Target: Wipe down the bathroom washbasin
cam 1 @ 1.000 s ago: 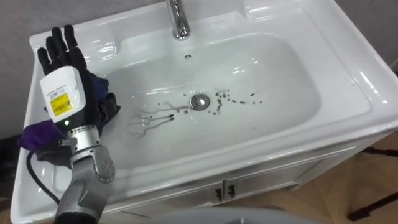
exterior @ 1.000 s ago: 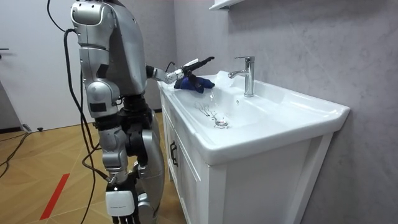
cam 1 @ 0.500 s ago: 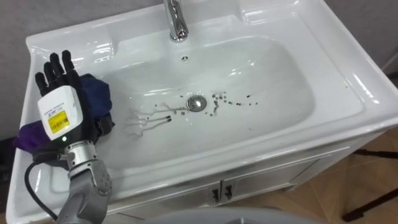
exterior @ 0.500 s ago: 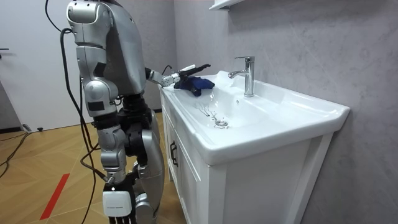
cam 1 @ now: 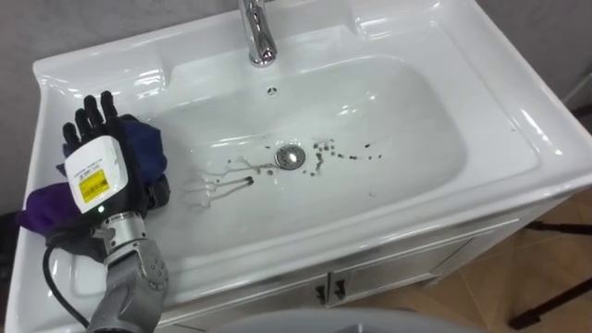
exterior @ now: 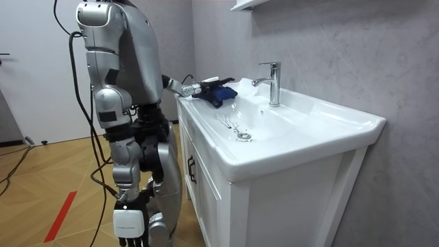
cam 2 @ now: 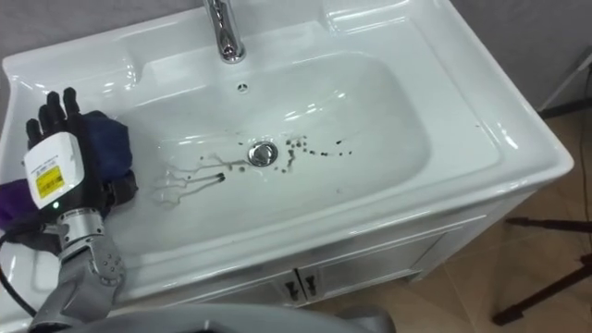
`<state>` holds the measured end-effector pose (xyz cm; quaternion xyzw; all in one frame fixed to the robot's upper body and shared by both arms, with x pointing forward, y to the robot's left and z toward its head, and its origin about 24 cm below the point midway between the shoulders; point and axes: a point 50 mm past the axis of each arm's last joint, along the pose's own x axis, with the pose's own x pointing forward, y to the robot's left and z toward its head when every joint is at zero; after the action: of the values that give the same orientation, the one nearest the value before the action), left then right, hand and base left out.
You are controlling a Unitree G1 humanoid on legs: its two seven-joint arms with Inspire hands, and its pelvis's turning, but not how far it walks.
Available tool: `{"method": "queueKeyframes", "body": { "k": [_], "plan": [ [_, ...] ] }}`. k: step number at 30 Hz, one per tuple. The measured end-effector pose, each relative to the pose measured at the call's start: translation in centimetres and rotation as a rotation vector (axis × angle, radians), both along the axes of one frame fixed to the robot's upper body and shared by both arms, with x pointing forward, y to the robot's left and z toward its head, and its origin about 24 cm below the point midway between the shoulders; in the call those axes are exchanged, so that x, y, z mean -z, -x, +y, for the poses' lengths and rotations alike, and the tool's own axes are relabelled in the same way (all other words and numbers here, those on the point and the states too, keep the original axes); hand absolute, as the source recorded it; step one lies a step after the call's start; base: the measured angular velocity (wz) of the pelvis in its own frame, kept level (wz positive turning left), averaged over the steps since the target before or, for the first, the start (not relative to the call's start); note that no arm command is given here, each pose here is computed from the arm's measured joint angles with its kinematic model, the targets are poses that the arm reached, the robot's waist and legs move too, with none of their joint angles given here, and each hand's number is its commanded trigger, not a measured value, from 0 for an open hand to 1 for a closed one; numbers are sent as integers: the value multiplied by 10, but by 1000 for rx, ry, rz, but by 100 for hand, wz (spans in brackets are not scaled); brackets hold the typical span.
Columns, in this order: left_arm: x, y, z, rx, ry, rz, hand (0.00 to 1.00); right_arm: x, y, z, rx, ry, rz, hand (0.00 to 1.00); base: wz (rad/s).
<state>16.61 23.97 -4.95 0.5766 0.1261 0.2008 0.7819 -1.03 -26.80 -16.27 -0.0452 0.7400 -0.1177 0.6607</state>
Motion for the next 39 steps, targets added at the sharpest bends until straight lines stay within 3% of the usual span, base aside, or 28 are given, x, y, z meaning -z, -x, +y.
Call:
{"method": "queueKeyframes", "body": {
  "k": [23,24,25,27,28,30,39],
  "plan": [
    [14,2,1,6,27,154,0,-2,11,-2,-6,-3,72,0,-1],
    [14,2,1,6,28,154,8,-2,11,-2,-5,0,71,0,0],
    [14,2,1,6,28,154,44,-2,10,-3,-4,1,70,0,0],
    [14,2,1,6,28,155,64,-2,9,-3,-5,10,65,0,0],
    [14,2,1,7,29,155,69,-2,8,-3,-6,11,64,0,0],
    [14,2,2,6,29,156,100,-2,8,-4,-8,12,62,0,0],
    [10,2,7,-23,-4,112,100,-3,4,-5,-4,16,36,0,0]
  ]
}}
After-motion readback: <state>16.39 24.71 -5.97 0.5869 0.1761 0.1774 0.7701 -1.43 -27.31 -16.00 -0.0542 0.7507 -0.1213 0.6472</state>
